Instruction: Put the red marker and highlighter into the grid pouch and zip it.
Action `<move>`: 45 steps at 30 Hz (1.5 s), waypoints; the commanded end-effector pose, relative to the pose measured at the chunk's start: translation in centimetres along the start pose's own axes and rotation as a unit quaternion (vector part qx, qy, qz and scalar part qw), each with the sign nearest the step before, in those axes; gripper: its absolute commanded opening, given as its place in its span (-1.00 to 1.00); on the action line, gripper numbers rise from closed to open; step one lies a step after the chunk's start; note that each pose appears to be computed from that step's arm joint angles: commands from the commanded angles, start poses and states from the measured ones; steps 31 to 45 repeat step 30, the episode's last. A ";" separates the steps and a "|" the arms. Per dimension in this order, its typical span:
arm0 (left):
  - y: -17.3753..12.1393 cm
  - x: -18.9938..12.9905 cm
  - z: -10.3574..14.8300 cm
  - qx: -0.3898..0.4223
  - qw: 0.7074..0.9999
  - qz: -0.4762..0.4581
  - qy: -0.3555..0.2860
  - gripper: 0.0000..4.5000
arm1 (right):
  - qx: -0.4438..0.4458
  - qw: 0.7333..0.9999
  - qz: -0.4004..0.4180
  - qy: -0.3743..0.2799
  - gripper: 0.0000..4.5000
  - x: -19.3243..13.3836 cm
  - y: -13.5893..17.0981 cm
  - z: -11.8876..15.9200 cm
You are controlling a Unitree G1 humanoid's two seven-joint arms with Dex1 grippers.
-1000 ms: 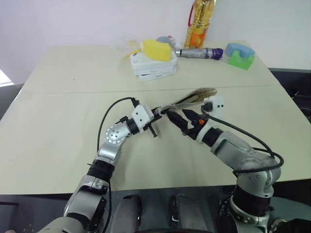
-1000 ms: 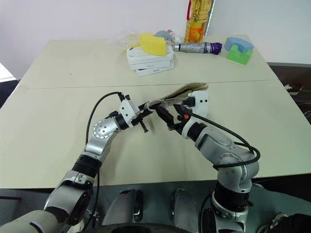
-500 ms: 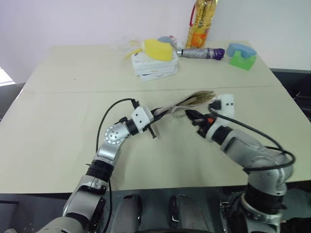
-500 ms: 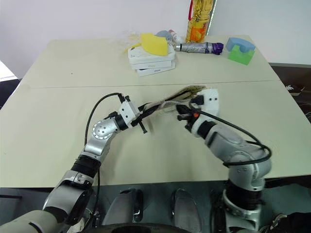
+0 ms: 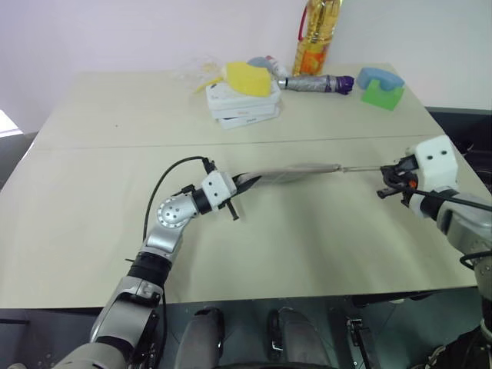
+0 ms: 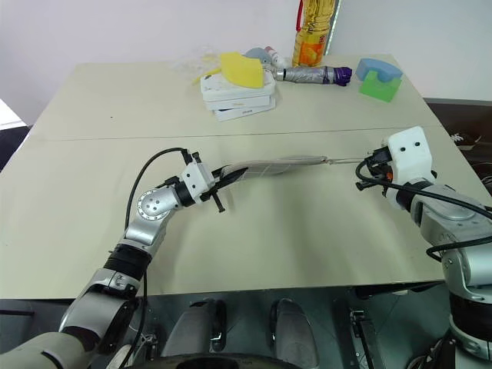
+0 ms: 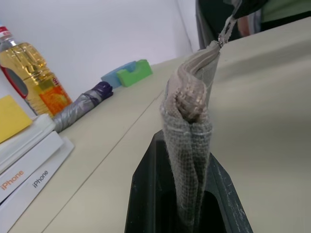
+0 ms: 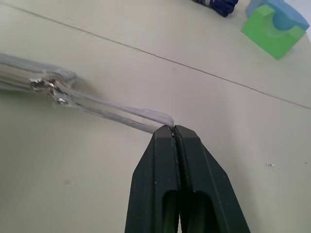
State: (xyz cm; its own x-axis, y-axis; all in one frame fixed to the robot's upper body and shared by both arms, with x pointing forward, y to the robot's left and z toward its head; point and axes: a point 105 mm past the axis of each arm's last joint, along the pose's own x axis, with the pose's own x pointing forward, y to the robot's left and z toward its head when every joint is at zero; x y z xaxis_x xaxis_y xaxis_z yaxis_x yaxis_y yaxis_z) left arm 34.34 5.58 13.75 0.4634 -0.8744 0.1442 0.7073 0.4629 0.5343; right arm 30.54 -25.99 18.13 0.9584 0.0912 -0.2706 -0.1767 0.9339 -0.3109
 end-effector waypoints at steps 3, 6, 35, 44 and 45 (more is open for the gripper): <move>0.0 -1.6 -0.1 -0.047 0.999 -0.009 0.011 -0.86 | -0.027 0.999 0.042 -0.003 -0.87 -0.9 0.9 0.0; -0.7 -2.3 -0.3 -0.098 0.995 -0.028 0.023 -0.35 | -0.028 0.996 0.086 0.010 -0.38 -1.3 2.3 -0.9; 0.8 -16.5 -4.5 -0.234 0.931 0.153 0.235 0.77 | 0.056 0.987 0.139 -0.050 0.77 -4.8 2.3 -6.0; 0.8 -16.5 -4.5 -0.234 0.931 0.153 0.235 0.77 | 0.056 0.987 0.139 -0.050 0.77 -4.8 2.3 -6.0; 0.8 -16.5 -4.5 -0.234 0.931 0.153 0.235 0.77 | 0.056 0.987 0.139 -0.050 0.77 -4.8 2.3 -6.0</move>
